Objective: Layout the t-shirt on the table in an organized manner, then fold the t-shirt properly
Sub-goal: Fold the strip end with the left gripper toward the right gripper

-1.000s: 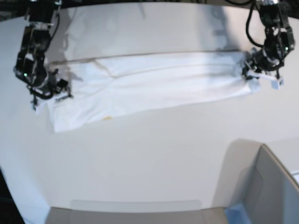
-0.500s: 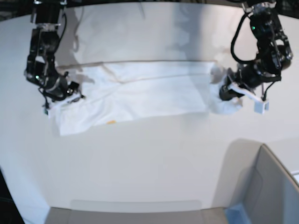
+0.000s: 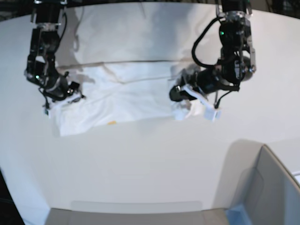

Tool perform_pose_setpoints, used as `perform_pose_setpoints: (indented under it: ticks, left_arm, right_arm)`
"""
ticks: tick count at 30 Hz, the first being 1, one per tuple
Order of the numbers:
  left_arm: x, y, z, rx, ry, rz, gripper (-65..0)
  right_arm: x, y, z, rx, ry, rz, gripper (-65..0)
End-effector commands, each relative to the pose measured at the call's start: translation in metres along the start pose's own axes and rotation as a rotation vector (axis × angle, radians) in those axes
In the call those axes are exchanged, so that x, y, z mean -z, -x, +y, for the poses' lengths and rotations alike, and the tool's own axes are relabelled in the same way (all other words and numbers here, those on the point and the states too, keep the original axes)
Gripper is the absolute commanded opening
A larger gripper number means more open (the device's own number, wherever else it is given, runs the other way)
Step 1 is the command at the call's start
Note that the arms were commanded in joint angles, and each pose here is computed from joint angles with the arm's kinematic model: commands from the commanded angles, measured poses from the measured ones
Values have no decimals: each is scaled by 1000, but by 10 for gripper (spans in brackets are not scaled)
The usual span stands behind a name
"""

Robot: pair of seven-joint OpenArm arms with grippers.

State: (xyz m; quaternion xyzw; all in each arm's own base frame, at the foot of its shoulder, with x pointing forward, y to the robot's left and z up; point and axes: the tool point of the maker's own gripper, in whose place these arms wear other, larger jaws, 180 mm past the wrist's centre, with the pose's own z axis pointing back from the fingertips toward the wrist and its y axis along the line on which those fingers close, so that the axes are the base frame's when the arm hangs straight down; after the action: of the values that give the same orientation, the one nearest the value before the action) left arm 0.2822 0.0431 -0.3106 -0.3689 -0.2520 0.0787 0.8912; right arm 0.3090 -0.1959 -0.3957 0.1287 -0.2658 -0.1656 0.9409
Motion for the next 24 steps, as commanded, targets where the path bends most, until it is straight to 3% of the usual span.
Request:
perform_pose_setpoints:
  ticks: [1,6,9,13,24]
  left_arm:
    - [1,-9,-13,16,38,-28,-650]
    - [21,-6,-21,-28,58,-8,-650]
    - [42,9,-19,-52,-9,49,-650]
    - [61,16,-19,-8,-85,47,-650]
    - [64,11,-22,5,-83,8,-650]
  right_arm:
    - [0,13,-2,-1,7,60,-499]
    - [1,18,-3,3,7,70,-499]
    - [1,19,-2,3,6,70,-499]
    - [1,19,-2,3,6,70,-499]
    - [1,19,-1,4,4,72,-499]
